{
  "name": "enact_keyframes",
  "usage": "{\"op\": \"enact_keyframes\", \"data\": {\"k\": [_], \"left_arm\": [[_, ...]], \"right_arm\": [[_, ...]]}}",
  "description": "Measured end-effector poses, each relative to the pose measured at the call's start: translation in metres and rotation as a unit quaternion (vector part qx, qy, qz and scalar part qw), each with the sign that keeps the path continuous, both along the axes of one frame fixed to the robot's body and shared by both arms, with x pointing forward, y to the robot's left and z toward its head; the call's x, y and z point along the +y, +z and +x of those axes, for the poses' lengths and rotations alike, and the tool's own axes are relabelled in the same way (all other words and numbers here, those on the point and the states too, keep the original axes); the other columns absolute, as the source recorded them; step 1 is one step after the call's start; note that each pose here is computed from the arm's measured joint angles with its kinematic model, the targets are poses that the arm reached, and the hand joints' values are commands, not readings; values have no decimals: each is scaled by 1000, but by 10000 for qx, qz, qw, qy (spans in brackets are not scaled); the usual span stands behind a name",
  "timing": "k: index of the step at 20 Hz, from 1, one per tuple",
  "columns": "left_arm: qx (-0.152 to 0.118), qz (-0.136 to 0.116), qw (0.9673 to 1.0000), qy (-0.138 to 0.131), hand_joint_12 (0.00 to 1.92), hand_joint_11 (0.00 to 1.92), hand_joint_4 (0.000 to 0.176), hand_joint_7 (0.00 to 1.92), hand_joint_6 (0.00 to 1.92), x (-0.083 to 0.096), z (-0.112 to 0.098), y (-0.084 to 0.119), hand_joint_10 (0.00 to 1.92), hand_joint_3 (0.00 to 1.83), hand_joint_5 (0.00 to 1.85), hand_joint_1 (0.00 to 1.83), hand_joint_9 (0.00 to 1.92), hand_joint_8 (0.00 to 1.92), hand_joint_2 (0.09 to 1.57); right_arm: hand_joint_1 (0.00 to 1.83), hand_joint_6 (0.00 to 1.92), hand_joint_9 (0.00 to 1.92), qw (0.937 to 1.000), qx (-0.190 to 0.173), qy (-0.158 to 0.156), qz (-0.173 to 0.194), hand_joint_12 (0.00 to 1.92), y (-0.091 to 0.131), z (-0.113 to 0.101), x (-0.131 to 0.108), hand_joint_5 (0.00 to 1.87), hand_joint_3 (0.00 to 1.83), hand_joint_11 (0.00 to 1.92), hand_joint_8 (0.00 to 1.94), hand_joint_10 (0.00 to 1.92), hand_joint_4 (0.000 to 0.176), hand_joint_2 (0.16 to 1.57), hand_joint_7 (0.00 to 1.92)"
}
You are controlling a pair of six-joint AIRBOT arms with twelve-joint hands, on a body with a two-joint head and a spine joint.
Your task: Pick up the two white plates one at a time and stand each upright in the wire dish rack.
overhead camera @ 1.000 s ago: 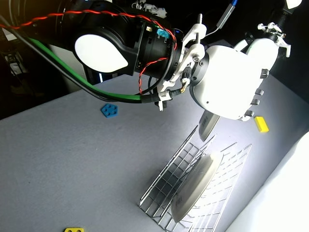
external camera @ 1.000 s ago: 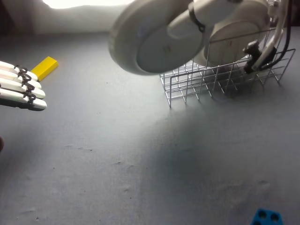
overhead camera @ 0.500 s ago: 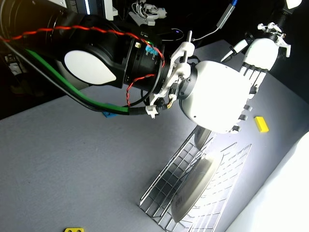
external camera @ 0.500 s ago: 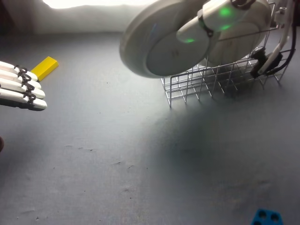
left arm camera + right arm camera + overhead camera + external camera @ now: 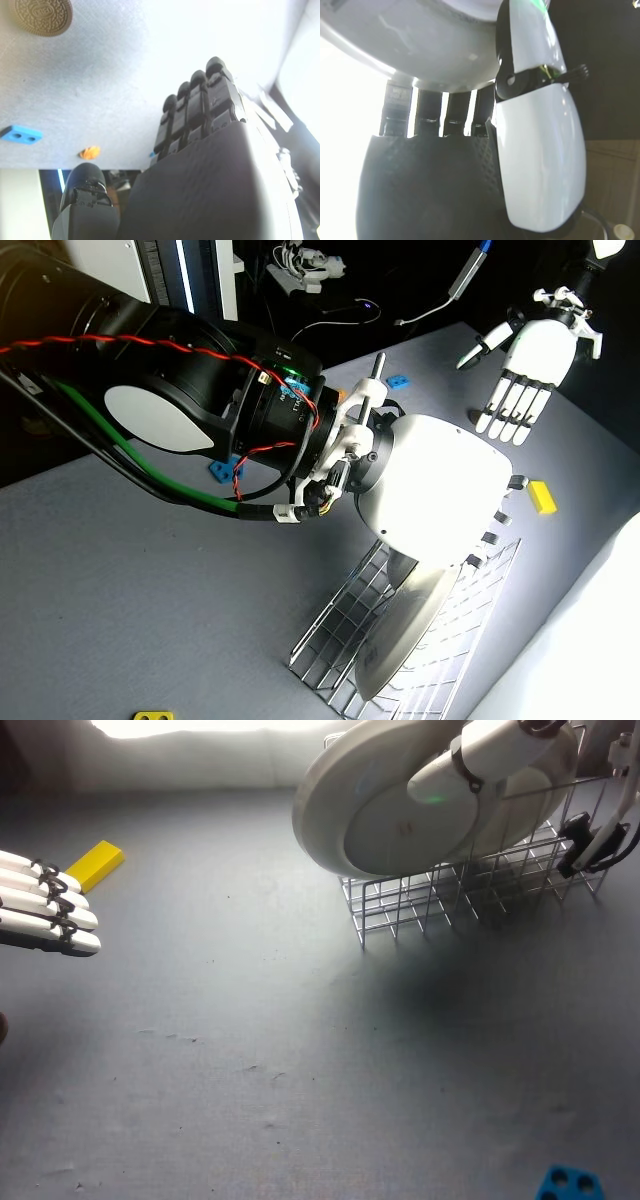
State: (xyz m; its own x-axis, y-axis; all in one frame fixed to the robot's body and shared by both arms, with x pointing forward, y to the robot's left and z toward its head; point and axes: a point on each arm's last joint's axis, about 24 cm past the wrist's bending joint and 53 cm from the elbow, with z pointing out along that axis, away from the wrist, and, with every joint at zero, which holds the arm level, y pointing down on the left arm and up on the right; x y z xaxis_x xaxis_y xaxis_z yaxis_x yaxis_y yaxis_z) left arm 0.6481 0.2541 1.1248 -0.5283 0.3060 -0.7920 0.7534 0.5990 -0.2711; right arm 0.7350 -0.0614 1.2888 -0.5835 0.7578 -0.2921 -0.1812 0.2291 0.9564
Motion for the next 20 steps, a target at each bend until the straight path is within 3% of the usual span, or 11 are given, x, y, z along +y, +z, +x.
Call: {"op": "enact_keyframes", "data": {"k": [11,12,13,14,15,16,17,18,20], "left_arm": [[1,13,10000,-4,0,0,0,16,3,0,0,0,0,0,32,0,5,0,1094],[1,13,10000,-4,0,0,0,30,6,0,0,0,5,0,41,0,17,6,1094],[-1,15,10000,-6,0,0,0,25,3,0,0,-1,3,0,34,0,12,3,1094],[1,15,10000,-5,0,0,0,23,2,0,0,-1,2,0,33,0,10,2,1095],[1,15,10000,-5,0,0,0,12,0,0,0,-1,0,2,27,0,3,0,1099],[1,16,10000,-5,0,0,0,19,2,0,0,-1,0,4,31,0,3,4,1105],[1,15,10000,-5,0,0,0,19,1,0,0,-1,0,2,29,0,3,4,1102],[1,15,10000,-5,0,0,0,30,5,0,0,-1,5,4,37,0,13,8,1106],[1,22,10000,-7,0,0,0,13,0,0,0,-1,0,2,18,0,3,1,1102]], "right_arm": [[1372,1031,907,9998,-2,-65,-163,1109,-16,2,-7,977,0,723,857,1126,0,1102,1013],[1249,1047,925,9998,-27,-88,-196,1130,-17,3,-9,966,1,668,906,714,0,1113,1008],[1227,1007,977,9997,-33,-105,-230,1131,-20,4,-10,979,0,633,879,471,21,1105,1037],[1219,1012,1018,9996,-23,-118,-252,1129,-21,5,-12,969,3,614,888,320,31,1105,1037],[1153,1047,983,9995,-8,-133,-282,1151,-23,6,-13,933,1,523,464,227,0,1131,969],[1120,1061,940,9995,-12,-134,-291,1162,-23,6,-14,924,1,435,217,154,0,1136,962],[1089,534,905,9995,-19,-135,-284,1140,-23,6,-14,812,0,383,106,105,0,1081,947],[1069,248,873,9995,-24,-139,-271,1094,-23,6,-14,816,0,360,39,60,0,1061,922],[997,56,816,9997,-51,-150,-210,1067,-21,6,-14,786,3,312,2,9,0,1058,861]]}}
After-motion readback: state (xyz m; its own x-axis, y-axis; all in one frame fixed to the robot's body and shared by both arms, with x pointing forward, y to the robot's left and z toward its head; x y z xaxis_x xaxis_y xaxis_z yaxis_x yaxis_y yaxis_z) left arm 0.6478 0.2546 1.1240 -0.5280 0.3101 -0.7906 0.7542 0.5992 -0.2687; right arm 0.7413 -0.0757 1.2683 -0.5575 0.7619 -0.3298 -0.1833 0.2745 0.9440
